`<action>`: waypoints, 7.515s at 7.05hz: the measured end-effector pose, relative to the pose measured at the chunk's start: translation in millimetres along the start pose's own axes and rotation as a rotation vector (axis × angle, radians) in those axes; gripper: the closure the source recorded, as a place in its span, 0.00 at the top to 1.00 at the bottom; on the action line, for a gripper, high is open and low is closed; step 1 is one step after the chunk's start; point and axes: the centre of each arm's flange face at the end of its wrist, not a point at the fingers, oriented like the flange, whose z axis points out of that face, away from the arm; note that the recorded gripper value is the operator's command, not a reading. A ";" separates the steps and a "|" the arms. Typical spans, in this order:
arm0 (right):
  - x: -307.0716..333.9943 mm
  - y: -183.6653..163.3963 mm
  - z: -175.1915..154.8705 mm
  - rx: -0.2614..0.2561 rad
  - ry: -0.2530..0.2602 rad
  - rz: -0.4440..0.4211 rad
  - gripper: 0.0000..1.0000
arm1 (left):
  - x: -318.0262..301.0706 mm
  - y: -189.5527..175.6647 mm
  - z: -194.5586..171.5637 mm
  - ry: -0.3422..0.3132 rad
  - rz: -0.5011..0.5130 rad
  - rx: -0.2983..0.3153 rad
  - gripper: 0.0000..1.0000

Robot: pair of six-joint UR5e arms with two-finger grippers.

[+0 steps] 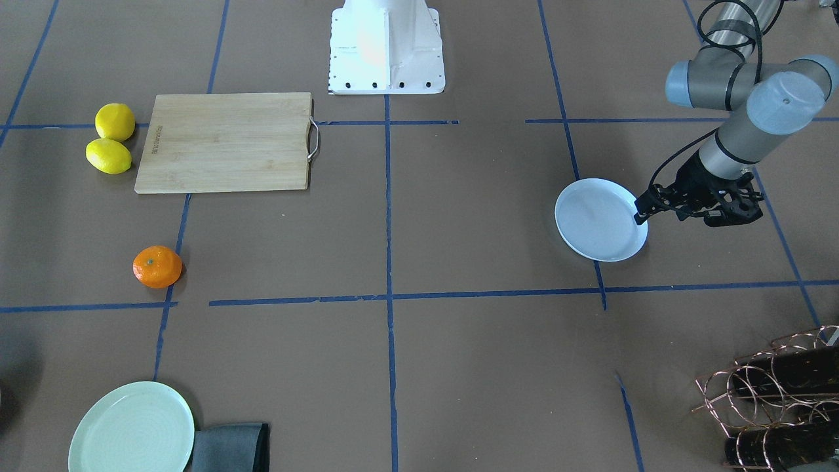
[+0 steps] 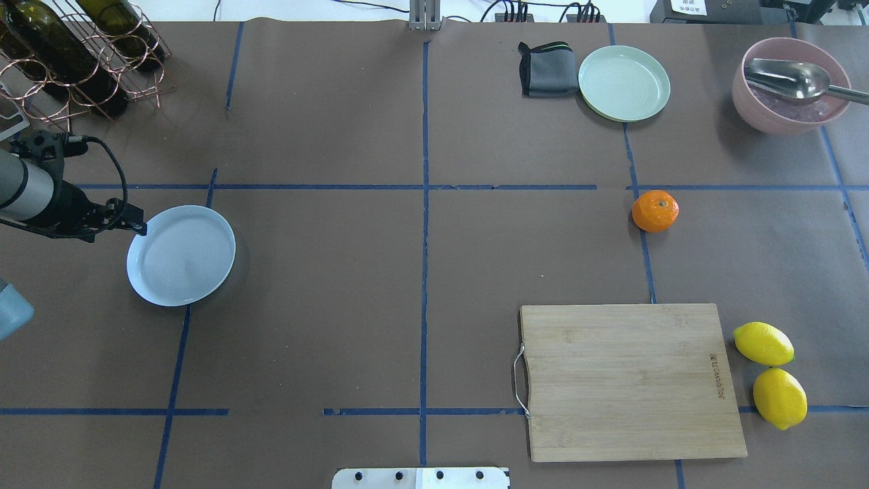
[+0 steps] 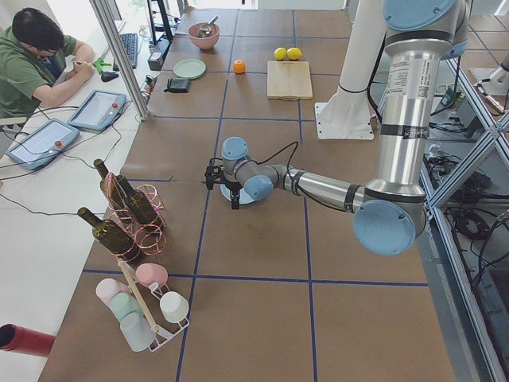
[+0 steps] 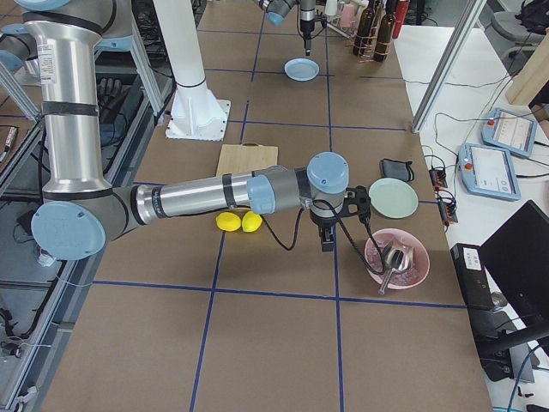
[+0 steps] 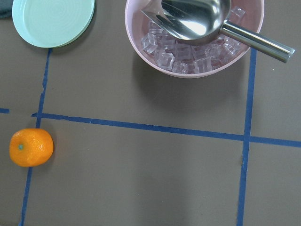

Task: Pick orange to plate
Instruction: 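Reach the left gripper to the white plate's rim and grasp it, then lift the white plate with the left gripper, then carry the white plate toward the table center and set it down, then open the left gripper and withdraw it while the right arm reaches toward the orange, then lower the right gripper onto the orange and close on it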

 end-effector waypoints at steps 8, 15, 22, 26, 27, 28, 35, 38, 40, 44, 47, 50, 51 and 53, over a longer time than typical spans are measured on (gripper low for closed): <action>-6.0 0.2 -2.9 -0.001 -0.023 0.004 1.00 | 13.1 24.5 32.7 -0.052 0.054 -0.007 0.29; -16.6 0.8 -10.8 0.011 -0.027 0.017 1.00 | 2.1 33.4 -13.7 -0.026 0.123 0.024 0.00; -15.8 1.5 -10.6 0.012 -0.023 0.031 1.00 | 213.5 -59.7 -119.7 0.092 -0.115 0.030 0.00; -21.6 3.7 -14.5 0.017 -0.029 0.067 1.00 | 350.9 31.4 -34.4 0.269 -0.323 -0.051 0.00; -22.8 3.8 -14.7 0.017 -0.030 0.071 1.00 | 363.6 45.8 -10.4 0.285 -0.344 -0.033 0.00; -24.4 3.8 -15.1 0.019 -0.031 0.071 1.00 | 368.9 55.1 8.2 0.291 -0.353 -0.026 0.00; -35.8 2.5 -13.5 0.016 -0.034 0.060 1.00 | 367.9 68.9 31.7 0.276 -0.298 -0.008 1.00; -73.1 -1.4 10.8 -0.027 -0.039 0.059 1.00 | 348.9 42.7 1.8 0.252 -0.252 0.044 1.00; -109.3 -9.9 29.6 -0.055 -0.038 0.067 1.00 | 338.1 27.4 -36.2 0.151 -0.155 0.078 1.00; -192.2 -17.8 98.2 -0.050 0.039 -0.035 1.00 | 286.2 -17.9 -132.5 -0.035 -0.020 0.143 1.00; -259.0 -30.7 162.6 -0.047 0.103 -0.095 1.00 | 236.7 -40.3 -188.9 -0.117 0.062 0.184 1.00; -268.7 -26.9 220.0 -0.048 0.128 -0.141 1.00 | 215.2 -43.8 -198.4 -0.140 0.074 0.191 1.00; -272.0 -25.5 231.5 -0.045 0.139 -0.155 1.00 | 214.4 -43.8 -198.2 -0.141 0.074 0.190 1.00; -272.8 -21.1 248.3 -0.052 0.161 -0.167 1.00 | 215.1 -42.3 -196.8 -0.134 0.073 0.177 1.00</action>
